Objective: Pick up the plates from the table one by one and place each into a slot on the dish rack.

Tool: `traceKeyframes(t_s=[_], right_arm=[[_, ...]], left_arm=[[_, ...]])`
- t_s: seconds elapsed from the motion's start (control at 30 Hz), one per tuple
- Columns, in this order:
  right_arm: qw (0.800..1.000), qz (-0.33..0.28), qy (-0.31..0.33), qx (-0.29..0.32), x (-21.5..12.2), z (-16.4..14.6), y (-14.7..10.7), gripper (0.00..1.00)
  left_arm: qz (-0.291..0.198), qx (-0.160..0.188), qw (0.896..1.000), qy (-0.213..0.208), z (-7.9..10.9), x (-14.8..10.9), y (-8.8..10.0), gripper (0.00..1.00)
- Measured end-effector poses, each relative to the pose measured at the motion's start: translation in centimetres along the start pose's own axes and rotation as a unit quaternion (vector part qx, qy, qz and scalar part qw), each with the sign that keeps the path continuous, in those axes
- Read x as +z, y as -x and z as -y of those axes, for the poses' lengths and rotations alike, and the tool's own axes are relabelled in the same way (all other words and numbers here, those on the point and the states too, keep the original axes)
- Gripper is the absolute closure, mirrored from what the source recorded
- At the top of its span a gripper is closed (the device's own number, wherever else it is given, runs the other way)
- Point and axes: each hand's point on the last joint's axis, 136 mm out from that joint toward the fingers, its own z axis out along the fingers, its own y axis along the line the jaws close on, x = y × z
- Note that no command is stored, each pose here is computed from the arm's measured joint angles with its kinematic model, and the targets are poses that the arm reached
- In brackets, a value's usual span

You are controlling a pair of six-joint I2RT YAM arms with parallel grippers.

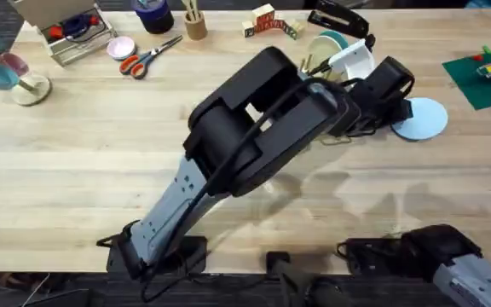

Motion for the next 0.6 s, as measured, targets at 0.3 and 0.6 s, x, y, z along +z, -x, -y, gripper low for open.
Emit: traceKeyframes(t_s=[0.3, 0.6], right_arm=[[0.999, 0.001, -0.044, 0.003, 2.1, -0.2, 0.4, 0.01], [0.998, -0.002, -0.068, -0.006, 3.3, -0.2, 0.1, 0.01]], left_arm=[[-0.003, -0.002, 1.0, 0.005, -0.1, 0.0, -0.1, 0.962], [-0.003, -0.001, 1.0, 0.006, -0.1, 0.0, -0.1, 0.96]])
